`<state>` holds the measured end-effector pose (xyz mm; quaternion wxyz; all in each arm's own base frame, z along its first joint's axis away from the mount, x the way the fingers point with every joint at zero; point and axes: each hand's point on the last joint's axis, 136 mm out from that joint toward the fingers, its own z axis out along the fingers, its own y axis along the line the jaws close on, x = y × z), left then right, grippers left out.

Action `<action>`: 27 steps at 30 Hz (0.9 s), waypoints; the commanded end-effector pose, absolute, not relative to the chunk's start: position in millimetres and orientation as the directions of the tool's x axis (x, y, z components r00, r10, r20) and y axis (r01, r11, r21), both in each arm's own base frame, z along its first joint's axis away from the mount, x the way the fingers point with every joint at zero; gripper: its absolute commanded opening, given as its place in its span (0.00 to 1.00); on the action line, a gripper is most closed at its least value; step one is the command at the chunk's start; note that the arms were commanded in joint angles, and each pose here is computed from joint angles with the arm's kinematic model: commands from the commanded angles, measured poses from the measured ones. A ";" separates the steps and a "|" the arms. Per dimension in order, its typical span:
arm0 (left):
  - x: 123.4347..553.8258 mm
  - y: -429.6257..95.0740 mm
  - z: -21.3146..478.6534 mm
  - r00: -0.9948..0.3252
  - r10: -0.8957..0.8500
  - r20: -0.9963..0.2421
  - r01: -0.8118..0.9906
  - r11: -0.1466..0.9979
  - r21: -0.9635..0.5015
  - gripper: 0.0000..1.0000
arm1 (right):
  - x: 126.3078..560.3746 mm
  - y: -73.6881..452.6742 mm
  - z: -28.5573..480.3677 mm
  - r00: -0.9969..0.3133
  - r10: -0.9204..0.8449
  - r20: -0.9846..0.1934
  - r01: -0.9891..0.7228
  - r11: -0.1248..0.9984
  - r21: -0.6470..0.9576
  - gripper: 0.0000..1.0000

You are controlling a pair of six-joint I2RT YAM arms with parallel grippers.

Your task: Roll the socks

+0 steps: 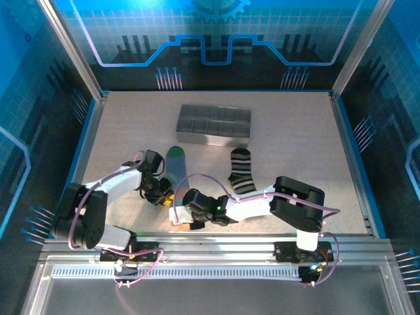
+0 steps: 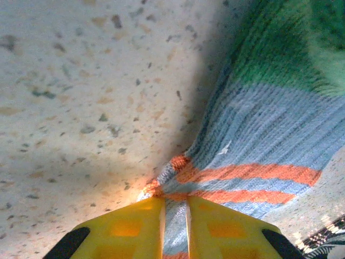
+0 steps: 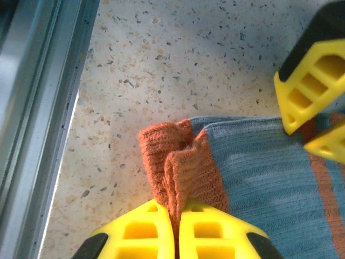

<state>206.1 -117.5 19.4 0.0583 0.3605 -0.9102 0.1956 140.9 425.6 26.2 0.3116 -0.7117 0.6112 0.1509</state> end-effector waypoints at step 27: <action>163.1 -122.8 61.7 -0.622 -0.722 0.303 -0.740 0.415 -0.530 0.16 | 182.9 442.1 28.8 -0.434 -0.737 -0.519 -0.871 0.196 0.450 0.00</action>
